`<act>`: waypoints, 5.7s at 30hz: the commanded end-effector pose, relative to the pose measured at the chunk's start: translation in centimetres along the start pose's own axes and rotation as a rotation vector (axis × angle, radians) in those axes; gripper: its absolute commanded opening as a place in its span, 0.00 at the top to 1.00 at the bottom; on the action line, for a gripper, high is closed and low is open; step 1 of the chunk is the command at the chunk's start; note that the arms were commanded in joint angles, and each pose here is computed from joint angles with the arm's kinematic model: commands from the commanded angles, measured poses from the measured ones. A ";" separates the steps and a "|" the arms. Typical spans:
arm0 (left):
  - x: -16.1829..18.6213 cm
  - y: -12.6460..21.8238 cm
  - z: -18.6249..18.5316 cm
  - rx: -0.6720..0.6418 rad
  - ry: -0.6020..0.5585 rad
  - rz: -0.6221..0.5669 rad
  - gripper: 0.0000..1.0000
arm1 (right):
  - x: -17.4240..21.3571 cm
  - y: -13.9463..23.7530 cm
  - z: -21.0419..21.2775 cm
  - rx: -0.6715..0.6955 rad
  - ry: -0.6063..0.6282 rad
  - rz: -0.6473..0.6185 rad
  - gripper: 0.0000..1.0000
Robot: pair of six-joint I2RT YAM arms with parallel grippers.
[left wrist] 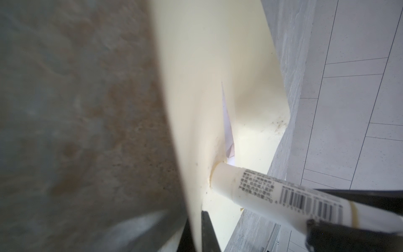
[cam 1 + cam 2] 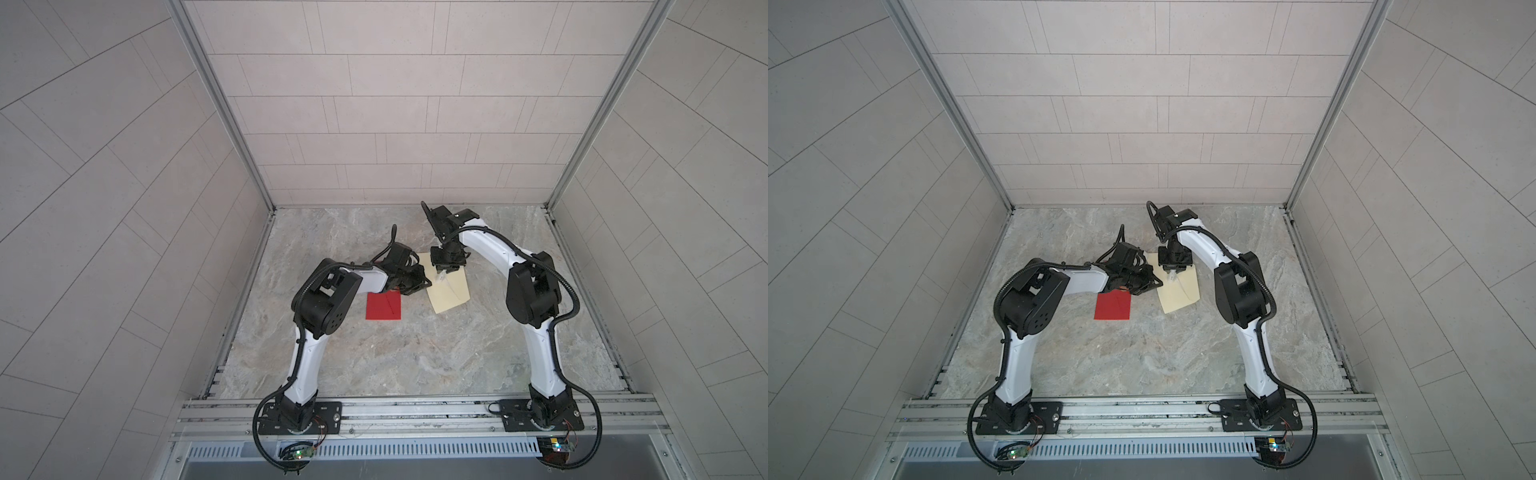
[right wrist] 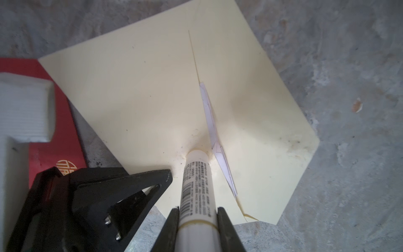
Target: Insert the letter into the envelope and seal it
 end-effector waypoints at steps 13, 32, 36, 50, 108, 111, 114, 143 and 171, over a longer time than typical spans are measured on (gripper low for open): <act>2.4 -0.2 -0.2 -0.009 -0.006 0.083 1.00 | 0.8 3.5 0.1 -0.061 0.067 -0.055 1.00; 2.6 -0.3 0.0 -0.022 -0.007 0.093 1.00 | 3.0 0.8 -0.3 -0.067 0.078 0.028 1.00; 2.7 -0.3 -0.2 -0.016 -0.010 0.095 1.00 | 2.7 -0.3 -0.7 0.013 0.087 0.018 1.00; 3.3 0.1 0.3 -0.023 0.000 0.107 1.00 | 0.6 -0.6 -4.4 0.244 0.033 -0.062 1.00; 3.2 0.2 0.8 -0.040 0.006 0.097 1.00 | -1.7 8.4 -5.5 -0.260 -0.193 -0.441 1.00; 3.2 0.2 0.7 -0.034 0.002 0.100 1.00 | -2.1 7.5 -9.1 -0.279 -0.289 -0.480 1.00; 3.1 0.2 0.5 -0.028 -0.001 0.099 1.00 | -2.5 6.1 -11.1 -0.346 -0.336 -0.482 1.00; 4.2 1.0 0.8 -0.073 -0.038 0.168 1.00 | 8.4 -2.7 -13.3 -0.325 -0.413 -0.233 0.61; 4.7 1.2 1.6 -0.089 -0.031 0.164 1.00 | 1.3 -2.6 -7.3 -0.383 -0.190 -0.105 1.00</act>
Point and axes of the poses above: each gripper's point midway between its finger pads, its own y axis back along the fingers, its own z axis along the line the jaws close on, x = y × z, the point moved 1 cm from there along y, back along the fingers, and after that the axes turned 3 degrees about -y, right-handed, at the moved point
